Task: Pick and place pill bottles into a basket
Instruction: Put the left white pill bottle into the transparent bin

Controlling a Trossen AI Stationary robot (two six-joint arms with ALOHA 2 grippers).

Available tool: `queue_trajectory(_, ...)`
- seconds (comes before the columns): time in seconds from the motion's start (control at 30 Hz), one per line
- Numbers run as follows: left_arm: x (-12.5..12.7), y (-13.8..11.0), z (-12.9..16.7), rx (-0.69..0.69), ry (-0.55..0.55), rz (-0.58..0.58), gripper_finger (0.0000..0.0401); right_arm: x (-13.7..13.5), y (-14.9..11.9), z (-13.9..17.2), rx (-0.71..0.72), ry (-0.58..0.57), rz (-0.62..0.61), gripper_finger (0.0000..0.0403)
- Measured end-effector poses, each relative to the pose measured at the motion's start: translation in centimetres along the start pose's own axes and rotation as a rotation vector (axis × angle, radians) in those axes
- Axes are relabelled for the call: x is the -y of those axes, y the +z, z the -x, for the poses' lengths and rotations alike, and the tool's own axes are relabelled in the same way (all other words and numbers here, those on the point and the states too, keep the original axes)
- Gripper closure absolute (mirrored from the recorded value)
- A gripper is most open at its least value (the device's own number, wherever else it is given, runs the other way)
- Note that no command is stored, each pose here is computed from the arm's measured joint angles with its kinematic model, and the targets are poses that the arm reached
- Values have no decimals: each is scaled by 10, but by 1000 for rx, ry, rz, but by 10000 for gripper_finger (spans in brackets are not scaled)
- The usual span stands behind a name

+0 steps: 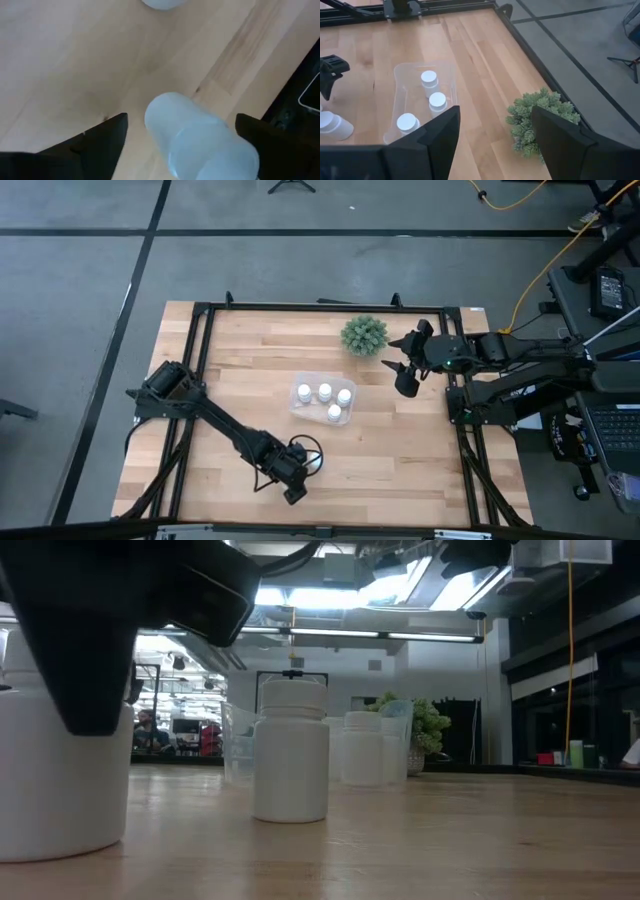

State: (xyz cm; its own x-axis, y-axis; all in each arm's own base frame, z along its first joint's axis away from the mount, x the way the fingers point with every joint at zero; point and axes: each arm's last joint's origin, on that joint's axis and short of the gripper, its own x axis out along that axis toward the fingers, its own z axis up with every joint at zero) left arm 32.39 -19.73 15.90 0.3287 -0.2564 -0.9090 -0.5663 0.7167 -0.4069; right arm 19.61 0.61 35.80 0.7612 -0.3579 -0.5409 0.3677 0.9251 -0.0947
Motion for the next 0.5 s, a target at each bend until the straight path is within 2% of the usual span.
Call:
queue_trajectory(0.4,-1,2,0,-33,-13,8,230,4,1,-2,-2,-20,29,156)
queue_trajectory(0.5,-1,4,1,-32,-11,12,232,8,1,-3,-4,-36,26,156)
